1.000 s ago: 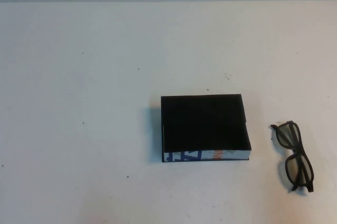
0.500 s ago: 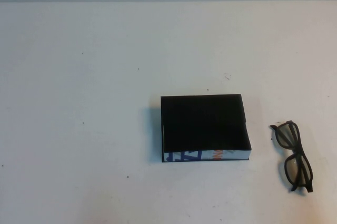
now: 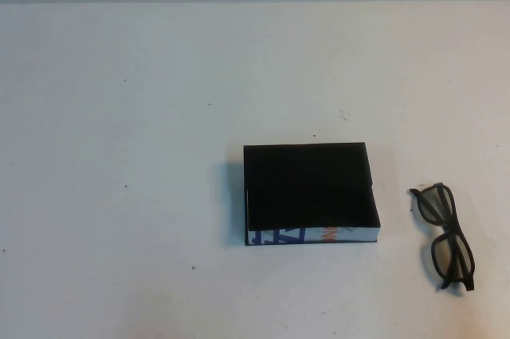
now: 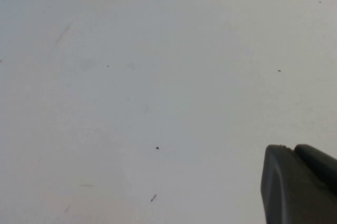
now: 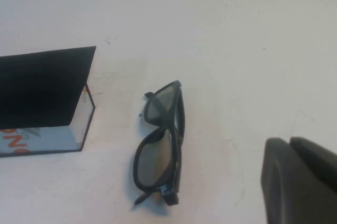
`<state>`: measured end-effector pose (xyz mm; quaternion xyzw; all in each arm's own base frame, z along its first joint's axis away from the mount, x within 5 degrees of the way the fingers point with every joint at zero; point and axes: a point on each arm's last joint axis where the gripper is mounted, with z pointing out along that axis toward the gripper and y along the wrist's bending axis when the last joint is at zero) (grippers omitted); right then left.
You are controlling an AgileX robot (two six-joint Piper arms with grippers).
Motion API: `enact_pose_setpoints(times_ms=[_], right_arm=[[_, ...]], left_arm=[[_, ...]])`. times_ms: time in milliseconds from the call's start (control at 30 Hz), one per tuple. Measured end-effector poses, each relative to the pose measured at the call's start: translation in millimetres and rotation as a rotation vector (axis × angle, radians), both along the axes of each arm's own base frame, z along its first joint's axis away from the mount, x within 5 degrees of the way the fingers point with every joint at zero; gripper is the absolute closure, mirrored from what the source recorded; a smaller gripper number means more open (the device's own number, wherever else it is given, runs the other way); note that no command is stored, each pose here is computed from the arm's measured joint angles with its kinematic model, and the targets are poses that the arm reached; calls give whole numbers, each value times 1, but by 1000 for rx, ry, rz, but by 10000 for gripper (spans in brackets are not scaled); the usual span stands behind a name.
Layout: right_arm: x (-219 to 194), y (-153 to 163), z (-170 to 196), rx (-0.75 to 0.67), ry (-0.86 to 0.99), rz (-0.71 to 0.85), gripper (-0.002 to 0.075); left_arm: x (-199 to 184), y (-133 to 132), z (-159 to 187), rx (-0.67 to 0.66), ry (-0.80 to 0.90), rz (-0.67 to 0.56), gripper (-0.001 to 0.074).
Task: Take glasses out of glasses case
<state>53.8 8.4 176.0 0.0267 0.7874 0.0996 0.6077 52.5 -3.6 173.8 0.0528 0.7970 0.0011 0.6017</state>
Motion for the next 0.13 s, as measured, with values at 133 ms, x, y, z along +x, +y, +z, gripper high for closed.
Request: enact_pose_setpoints(times_ms=[133], right_arm=[[0,0,0,2,0,0,743]], left_arm=[[0,0,0,0,0,0,740]])
